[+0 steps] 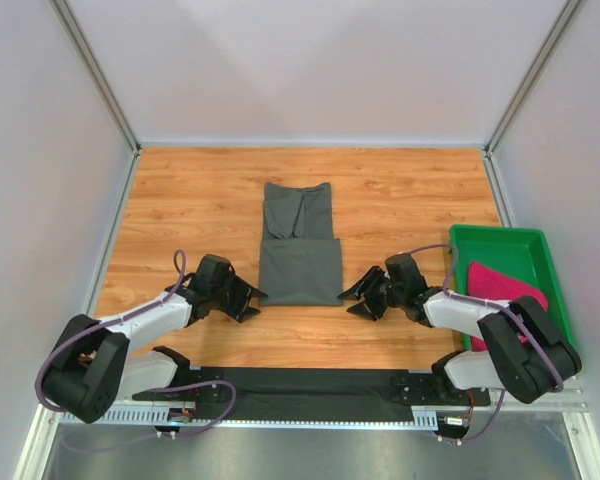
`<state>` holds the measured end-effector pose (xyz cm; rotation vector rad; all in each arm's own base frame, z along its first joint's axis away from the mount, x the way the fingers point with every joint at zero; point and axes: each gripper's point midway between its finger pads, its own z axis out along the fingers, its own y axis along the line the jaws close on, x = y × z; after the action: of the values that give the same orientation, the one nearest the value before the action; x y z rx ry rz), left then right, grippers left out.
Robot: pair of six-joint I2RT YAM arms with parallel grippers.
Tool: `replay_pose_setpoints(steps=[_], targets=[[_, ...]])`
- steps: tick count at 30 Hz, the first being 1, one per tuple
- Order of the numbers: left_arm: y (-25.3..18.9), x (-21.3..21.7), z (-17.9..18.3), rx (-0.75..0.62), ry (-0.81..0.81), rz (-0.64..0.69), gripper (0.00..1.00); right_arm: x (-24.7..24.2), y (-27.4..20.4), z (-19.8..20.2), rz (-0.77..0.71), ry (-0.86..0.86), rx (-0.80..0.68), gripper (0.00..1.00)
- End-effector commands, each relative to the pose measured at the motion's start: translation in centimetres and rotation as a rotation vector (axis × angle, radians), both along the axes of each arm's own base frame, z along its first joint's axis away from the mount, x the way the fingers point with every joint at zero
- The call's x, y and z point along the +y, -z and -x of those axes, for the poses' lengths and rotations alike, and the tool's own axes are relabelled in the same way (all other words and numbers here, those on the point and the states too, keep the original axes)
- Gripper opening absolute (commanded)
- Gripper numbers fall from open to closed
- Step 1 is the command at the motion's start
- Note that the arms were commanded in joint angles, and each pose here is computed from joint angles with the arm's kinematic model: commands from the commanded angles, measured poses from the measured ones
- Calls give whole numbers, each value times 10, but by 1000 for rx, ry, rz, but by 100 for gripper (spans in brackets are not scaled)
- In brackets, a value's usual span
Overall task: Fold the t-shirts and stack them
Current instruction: Fold the tshirt
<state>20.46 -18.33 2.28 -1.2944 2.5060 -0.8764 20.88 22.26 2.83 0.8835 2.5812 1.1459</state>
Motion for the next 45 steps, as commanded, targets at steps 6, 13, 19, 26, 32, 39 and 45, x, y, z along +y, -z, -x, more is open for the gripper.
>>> replay_pose_setpoints(steps=[6,13,19,26,32,39,45], targets=[[35,17,17,136,-101,-63,53,-7,8,1,17,99,26,50],[38,18,15,138,-120,-66,39,-2,19,-1,-1,130,69,50],[40,20,14,128,-133,-68,30,4,25,2,-4,138,115,48],[45,23,11,115,-132,-92,0,-1,36,0,53,154,111,19],[19,26,4,-9,58,-194,0,7,24,-2,144,-89,11,0],[-6,39,46,-70,192,-257,0,-2,11,44,157,-281,5,0],[-1,42,99,0,255,-176,0,-7,-1,85,159,-399,9,0]])
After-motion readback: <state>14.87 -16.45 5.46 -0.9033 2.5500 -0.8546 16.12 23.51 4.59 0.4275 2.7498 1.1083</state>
